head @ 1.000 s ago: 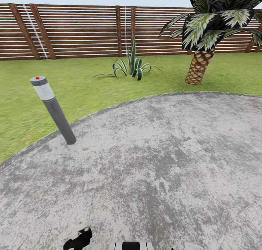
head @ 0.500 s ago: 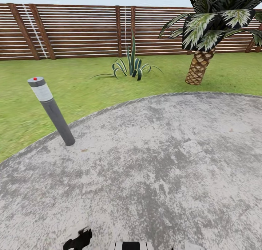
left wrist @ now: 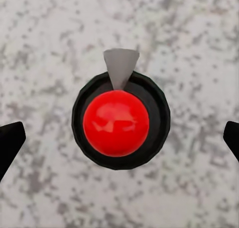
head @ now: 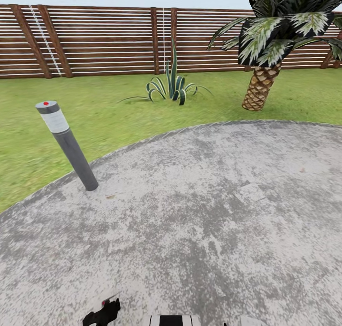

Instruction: In the garden, pick up the pesticide atomizer on the floor and spray pesticide onto both trees until each tree trunk is fully covered.

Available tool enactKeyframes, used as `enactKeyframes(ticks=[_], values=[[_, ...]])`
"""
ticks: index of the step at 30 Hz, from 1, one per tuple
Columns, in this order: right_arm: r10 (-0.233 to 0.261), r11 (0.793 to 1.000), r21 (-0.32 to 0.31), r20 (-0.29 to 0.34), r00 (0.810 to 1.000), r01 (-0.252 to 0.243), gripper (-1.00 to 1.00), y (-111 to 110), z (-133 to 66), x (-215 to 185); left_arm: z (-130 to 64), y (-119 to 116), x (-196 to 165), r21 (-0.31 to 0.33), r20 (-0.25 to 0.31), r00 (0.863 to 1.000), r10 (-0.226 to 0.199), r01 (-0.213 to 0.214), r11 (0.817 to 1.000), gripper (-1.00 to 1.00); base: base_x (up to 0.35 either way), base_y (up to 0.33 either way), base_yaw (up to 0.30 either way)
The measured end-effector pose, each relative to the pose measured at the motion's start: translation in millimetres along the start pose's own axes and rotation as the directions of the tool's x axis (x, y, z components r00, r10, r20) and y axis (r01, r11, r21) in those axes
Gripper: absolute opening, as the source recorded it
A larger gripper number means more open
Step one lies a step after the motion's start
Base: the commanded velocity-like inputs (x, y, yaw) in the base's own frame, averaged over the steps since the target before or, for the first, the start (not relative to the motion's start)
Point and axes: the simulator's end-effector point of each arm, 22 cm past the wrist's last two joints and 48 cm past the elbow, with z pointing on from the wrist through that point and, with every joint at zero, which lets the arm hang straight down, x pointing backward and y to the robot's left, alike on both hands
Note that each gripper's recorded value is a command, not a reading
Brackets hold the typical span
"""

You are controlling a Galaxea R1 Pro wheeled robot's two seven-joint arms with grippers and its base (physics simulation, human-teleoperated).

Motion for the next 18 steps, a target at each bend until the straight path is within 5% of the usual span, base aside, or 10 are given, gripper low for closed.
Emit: enactKeyframes(ticks=[18], values=[[0.0,1.0,0.0,0.0,1.0,0.0,1.0,0.0,0.0,0.0,0.0,-0.2,-0.1,0.0,0.0,1.0,0.0,0.0,1.0,1.0,0.026,0.001,0.0]])
